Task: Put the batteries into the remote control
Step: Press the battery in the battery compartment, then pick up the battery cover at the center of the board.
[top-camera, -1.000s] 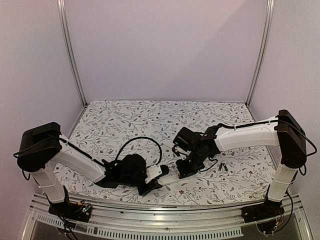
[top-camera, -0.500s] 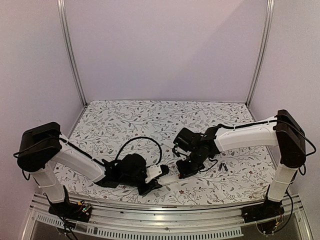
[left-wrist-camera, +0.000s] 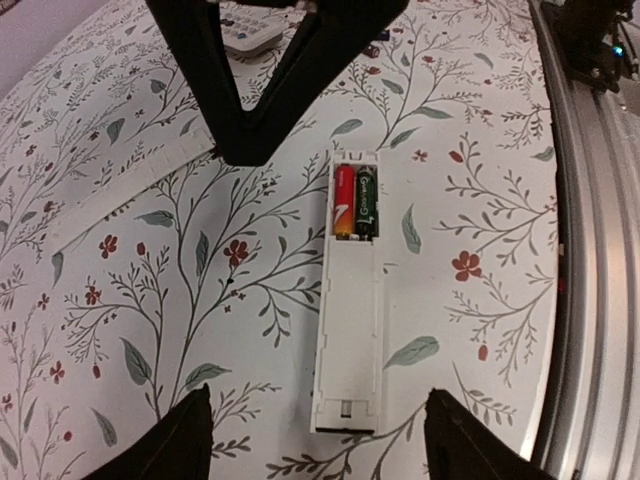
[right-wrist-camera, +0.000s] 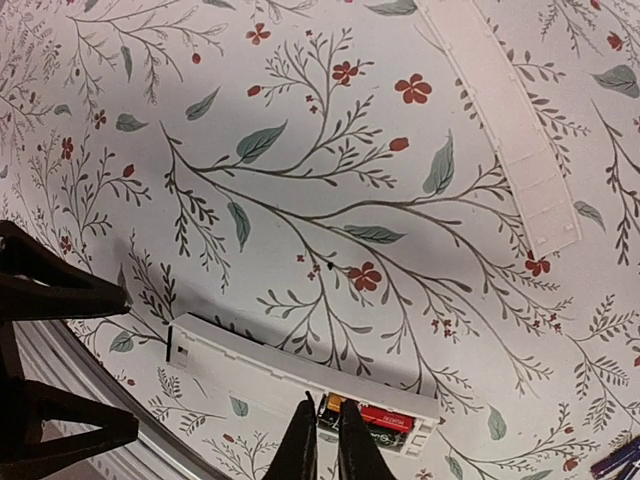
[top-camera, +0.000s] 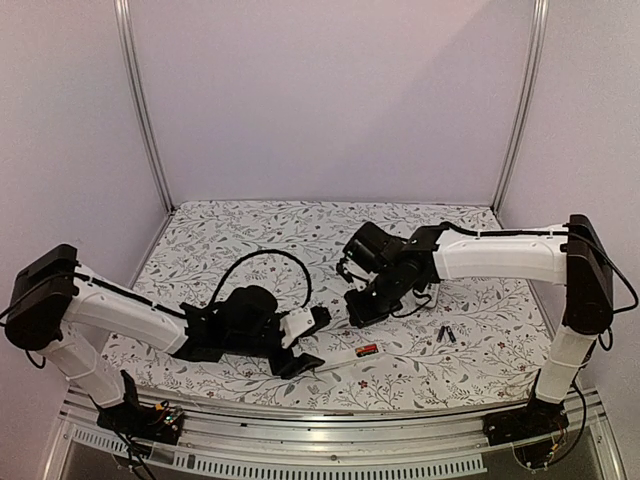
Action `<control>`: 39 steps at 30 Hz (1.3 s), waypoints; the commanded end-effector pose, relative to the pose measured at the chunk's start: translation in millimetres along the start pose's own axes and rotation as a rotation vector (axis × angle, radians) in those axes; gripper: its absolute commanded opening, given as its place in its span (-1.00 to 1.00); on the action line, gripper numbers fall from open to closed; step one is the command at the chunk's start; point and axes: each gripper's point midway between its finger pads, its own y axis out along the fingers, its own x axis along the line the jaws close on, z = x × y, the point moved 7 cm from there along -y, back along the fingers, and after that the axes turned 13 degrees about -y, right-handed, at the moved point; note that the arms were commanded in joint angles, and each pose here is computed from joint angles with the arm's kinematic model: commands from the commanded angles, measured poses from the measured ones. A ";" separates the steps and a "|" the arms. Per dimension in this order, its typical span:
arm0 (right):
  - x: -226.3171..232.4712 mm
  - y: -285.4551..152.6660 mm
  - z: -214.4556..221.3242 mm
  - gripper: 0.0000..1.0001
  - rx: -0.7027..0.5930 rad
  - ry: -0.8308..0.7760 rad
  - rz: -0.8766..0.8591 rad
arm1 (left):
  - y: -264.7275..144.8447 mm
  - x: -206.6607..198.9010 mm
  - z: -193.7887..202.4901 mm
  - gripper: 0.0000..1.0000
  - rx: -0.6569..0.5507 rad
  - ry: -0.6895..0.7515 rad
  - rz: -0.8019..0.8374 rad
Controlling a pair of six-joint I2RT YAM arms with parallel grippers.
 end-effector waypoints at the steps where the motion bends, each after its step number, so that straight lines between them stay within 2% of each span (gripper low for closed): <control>1: -31.3 -26.3 -14.3 -0.73 -0.062 0.034 0.084 | -18.5 11.3 -22.9 0.48 -0.064 -0.055 -0.011; 7: -66.8 -28.3 -29.9 -0.33 -0.087 0.034 0.184 | -39.3 58.2 -49.7 0.50 -0.191 -0.291 -0.123; 10: -78.1 -18.5 -37.0 -0.09 -0.078 0.007 0.217 | -44.8 75.6 -55.3 0.66 -0.236 -0.373 -0.178; 14: -89.5 3.2 -45.4 0.14 -0.053 -0.024 0.235 | -42.3 90.4 -54.5 0.86 -0.243 -0.423 -0.295; 16: -94.3 17.0 -50.3 0.35 -0.033 -0.036 0.236 | -38.9 99.5 -52.1 0.90 -0.224 -0.468 -0.347; 18: -95.8 28.1 -56.4 0.46 -0.021 -0.069 0.237 | -35.9 108.1 -48.2 0.94 -0.207 -0.517 -0.383; 25: -103.4 72.9 -61.6 0.49 0.047 -0.116 0.224 | -31.7 122.8 -37.0 0.94 -0.185 -0.572 -0.450; 30: -103.5 95.9 -59.9 0.41 0.082 -0.136 0.188 | -27.3 124.9 -31.4 0.94 -0.170 -0.577 -0.452; 39: -104.5 114.9 -41.6 -0.08 0.157 -0.191 0.187 | -26.1 135.6 -28.6 0.89 -0.171 -0.627 -0.476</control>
